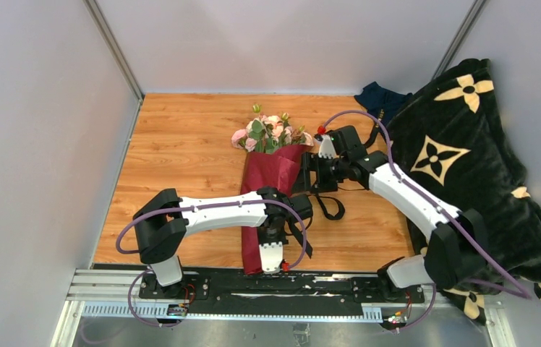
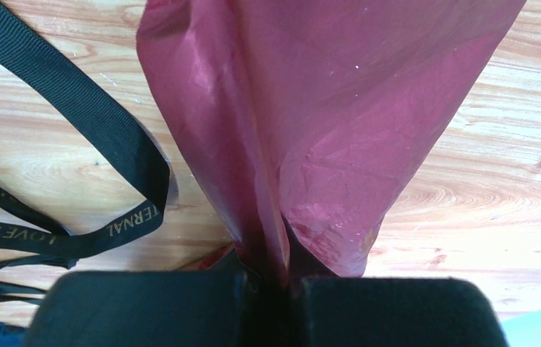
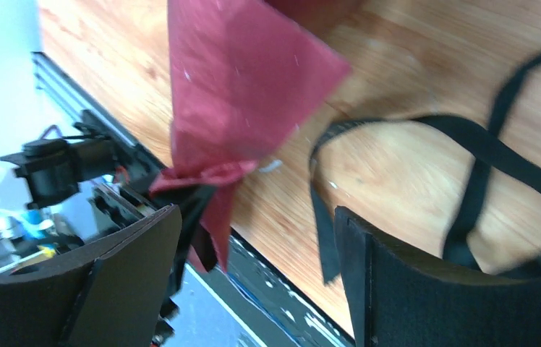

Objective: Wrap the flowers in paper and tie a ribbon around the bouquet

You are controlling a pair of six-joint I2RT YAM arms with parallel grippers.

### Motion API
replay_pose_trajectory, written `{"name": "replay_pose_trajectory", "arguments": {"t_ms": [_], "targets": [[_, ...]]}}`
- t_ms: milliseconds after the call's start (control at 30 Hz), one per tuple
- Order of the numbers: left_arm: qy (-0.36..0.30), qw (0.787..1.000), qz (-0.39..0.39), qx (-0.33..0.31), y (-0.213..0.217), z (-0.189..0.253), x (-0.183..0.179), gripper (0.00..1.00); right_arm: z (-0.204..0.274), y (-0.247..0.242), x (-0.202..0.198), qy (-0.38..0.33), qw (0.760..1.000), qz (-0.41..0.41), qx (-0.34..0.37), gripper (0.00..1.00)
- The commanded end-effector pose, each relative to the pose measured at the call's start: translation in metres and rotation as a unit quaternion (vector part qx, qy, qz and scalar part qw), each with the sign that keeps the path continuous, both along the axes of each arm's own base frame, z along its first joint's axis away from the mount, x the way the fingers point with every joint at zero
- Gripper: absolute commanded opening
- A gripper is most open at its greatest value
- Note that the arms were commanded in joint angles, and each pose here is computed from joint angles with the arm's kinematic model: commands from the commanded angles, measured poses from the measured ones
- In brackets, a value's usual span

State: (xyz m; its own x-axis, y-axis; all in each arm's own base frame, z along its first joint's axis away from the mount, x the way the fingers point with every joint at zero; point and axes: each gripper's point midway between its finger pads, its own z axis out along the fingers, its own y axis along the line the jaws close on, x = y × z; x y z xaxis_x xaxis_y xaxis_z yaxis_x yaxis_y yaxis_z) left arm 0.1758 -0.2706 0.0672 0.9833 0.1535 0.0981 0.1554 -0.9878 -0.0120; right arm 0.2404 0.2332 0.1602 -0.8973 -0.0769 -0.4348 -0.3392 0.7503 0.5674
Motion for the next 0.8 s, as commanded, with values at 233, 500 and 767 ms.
{"name": "replay_pose_trajectory", "arguments": {"t_ms": [233,500,767], "targets": [[-0.010,1.000,-0.011,0.004,0.004,0.007,0.003,0.00,-0.013,0.055,0.036,0.056,0.991,-0.039,0.112,0.84],[-0.013,1.000,-0.011,0.006,0.003,0.007,0.004,0.00,-0.050,0.070,0.042,0.110,0.987,-0.029,0.114,0.83],[-0.010,1.000,-0.013,0.003,-0.002,0.007,0.005,0.00,-0.056,0.085,0.056,0.114,0.984,-0.003,0.133,0.33]]}}
